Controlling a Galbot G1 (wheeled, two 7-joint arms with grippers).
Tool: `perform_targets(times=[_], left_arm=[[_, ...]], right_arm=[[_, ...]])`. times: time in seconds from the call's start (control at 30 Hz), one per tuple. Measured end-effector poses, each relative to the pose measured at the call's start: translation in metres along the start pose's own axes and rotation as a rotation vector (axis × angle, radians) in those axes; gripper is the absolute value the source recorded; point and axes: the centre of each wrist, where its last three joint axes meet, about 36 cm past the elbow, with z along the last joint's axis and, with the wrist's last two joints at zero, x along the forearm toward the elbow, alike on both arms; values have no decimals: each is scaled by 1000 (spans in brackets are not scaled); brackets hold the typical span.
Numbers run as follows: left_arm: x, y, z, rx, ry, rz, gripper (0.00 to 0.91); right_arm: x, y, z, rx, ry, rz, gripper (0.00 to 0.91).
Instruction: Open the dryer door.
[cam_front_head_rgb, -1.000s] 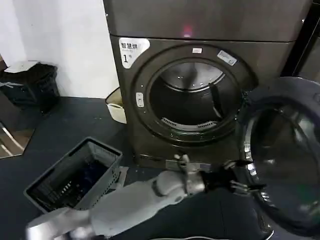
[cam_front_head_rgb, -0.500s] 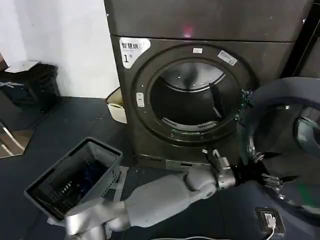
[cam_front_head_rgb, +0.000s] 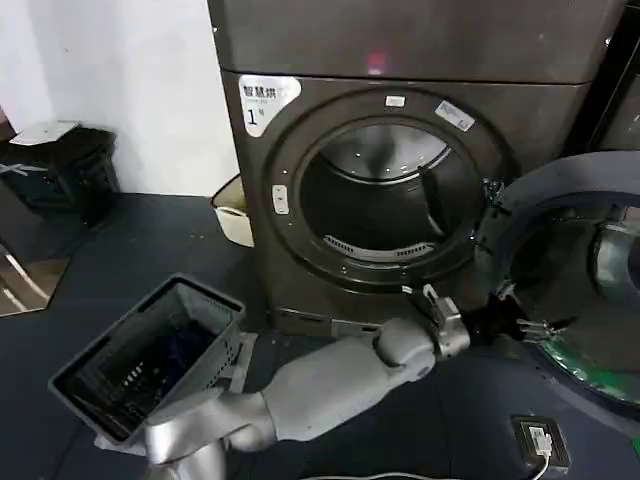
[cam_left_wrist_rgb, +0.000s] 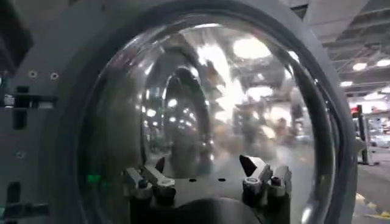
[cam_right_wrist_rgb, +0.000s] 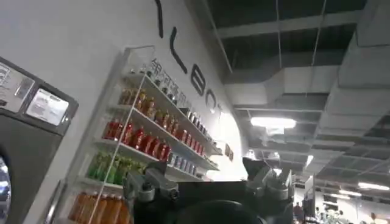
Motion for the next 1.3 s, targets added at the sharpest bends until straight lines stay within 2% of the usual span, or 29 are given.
perform_targets(times=[0.3,0.53,1.03,1.3], left_arm=[[8,22,12,-41,15,-46,907],[9,30,6,-45,-7,-69,907],[-1,1,0,-11,-108,-1,907],[-9,-23,-16,-24,-238,49,907]], right_arm=[[-1,4,2,-5,0,-6,907],[-1,2,1,2,-2,-5,907],[-3,0,-1,10,-4,-14,907],[-4,1,-3,8,-13,-17,907]])
